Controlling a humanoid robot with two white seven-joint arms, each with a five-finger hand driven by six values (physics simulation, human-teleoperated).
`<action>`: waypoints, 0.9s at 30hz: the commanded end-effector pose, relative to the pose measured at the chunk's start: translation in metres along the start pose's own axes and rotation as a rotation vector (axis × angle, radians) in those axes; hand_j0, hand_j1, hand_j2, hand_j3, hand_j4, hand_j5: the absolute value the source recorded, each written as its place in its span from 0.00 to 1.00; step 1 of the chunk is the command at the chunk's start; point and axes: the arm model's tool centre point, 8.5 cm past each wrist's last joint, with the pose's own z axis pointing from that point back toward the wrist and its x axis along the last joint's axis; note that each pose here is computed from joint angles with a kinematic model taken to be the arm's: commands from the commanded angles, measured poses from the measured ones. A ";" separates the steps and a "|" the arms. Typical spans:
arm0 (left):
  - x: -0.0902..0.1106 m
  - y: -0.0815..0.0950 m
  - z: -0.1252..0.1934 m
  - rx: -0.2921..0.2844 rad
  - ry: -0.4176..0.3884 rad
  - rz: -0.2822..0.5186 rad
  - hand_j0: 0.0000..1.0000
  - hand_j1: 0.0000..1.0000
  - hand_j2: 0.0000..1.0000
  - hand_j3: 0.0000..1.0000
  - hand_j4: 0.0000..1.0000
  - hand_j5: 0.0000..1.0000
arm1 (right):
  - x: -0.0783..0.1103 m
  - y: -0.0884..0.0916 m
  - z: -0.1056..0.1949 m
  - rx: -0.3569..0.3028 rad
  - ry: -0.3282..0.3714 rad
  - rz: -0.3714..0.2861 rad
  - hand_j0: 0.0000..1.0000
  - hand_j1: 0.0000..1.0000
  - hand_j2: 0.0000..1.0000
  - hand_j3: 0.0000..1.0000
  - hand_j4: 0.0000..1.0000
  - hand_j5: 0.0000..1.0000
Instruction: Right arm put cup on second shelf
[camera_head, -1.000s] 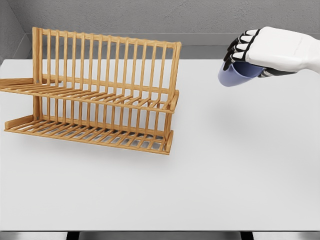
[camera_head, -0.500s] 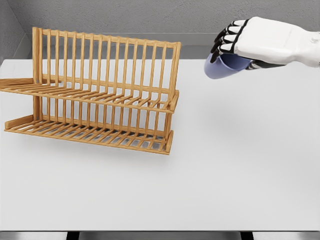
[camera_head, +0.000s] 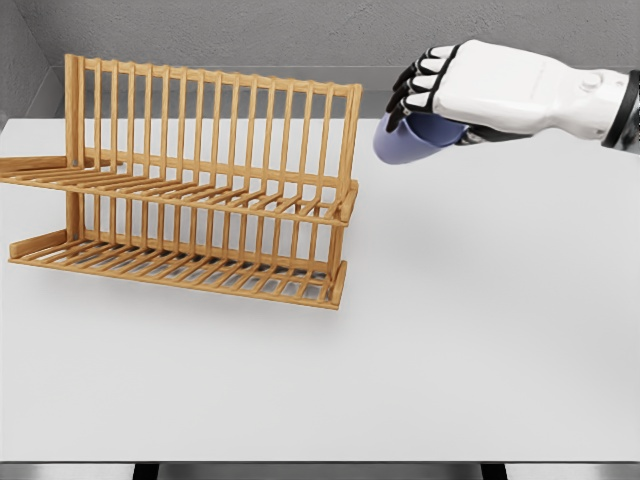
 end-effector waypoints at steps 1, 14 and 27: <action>0.000 0.000 0.000 0.000 0.000 0.000 1.00 1.00 1.00 1.00 1.00 1.00 | 0.002 -0.001 -0.005 -0.014 -0.012 -0.008 0.64 0.64 0.64 0.64 0.64 0.64; 0.000 0.000 0.000 0.000 0.001 0.000 1.00 1.00 1.00 1.00 1.00 1.00 | 0.011 0.001 -0.039 -0.028 -0.021 -0.069 0.64 0.64 0.64 0.64 0.64 0.64; 0.000 0.000 0.000 0.000 0.001 0.000 1.00 1.00 1.00 1.00 1.00 1.00 | 0.021 0.011 -0.070 0.010 0.000 -0.130 0.64 0.64 0.64 0.64 0.64 0.64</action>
